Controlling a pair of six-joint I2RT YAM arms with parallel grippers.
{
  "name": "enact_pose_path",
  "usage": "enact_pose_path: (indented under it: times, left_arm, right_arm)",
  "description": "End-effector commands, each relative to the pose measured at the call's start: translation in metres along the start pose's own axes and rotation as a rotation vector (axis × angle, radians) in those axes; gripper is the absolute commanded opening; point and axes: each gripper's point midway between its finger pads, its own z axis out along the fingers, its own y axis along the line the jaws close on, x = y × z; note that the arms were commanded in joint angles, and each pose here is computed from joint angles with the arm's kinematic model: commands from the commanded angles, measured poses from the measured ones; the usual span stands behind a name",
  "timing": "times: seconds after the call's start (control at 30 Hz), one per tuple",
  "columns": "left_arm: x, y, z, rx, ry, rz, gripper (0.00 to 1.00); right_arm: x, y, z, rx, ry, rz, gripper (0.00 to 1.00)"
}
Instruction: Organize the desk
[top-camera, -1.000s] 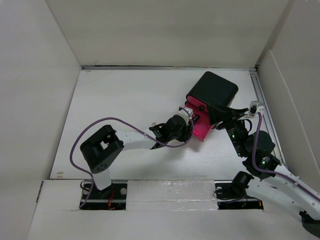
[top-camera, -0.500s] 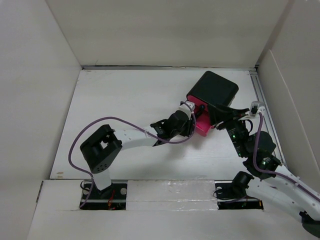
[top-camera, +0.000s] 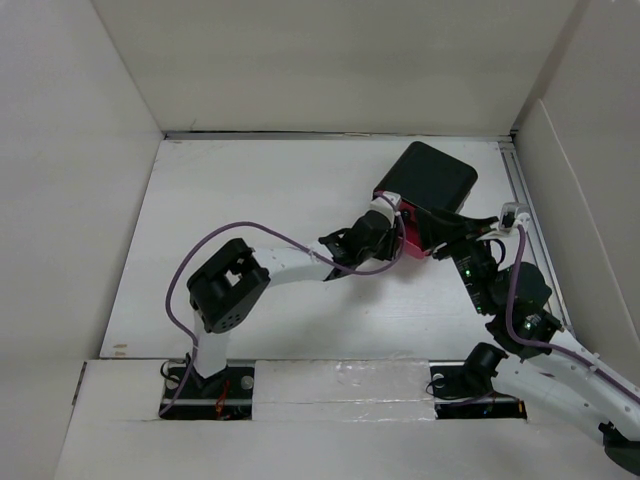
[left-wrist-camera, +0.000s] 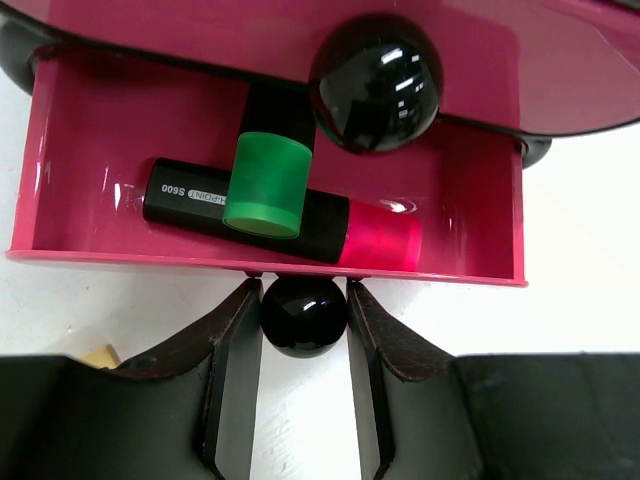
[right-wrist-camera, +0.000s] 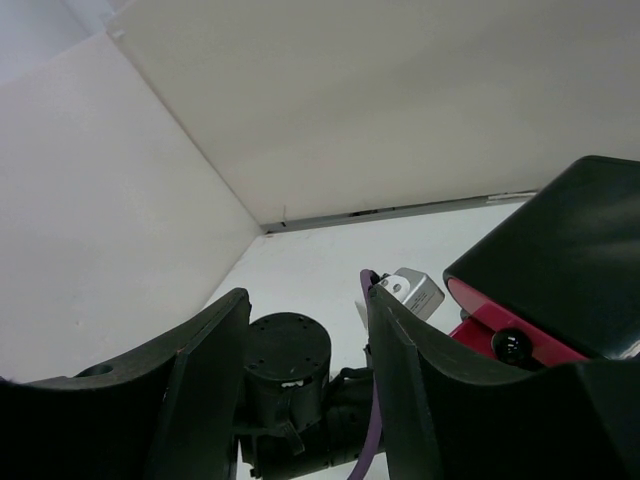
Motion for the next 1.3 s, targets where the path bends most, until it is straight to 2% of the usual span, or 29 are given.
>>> enact_pose_path:
  times: [0.0, 0.27, 0.93, 1.03, 1.27]
  left_arm:
    - [-0.043, -0.006, 0.005, -0.01, -0.129, -0.038, 0.0]
    - [-0.044, 0.003, 0.031, -0.039, -0.154, -0.067, 0.0]
    - [-0.05, 0.018, 0.058, -0.147, -0.231, -0.151, 0.01]
    - [-0.05, 0.022, 0.059, -0.168, -0.231, -0.154, 0.05]
    - [-0.057, 0.024, 0.045, -0.196, -0.252, -0.15, 0.31]
  right_arm:
    - [-0.014, 0.004, 0.003, -0.007, -0.044, 0.02, 0.56]
    - [-0.013, 0.004, 0.002, -0.008, -0.045, 0.024, 0.56]
    - [-0.02, 0.002, -0.003, -0.006, -0.069, 0.047, 0.56]
    - [-0.019, 0.001, -0.003, -0.001, -0.069, 0.046, 0.56]
    - [-0.019, 0.001, -0.002, 0.0, -0.067, 0.042, 0.56]
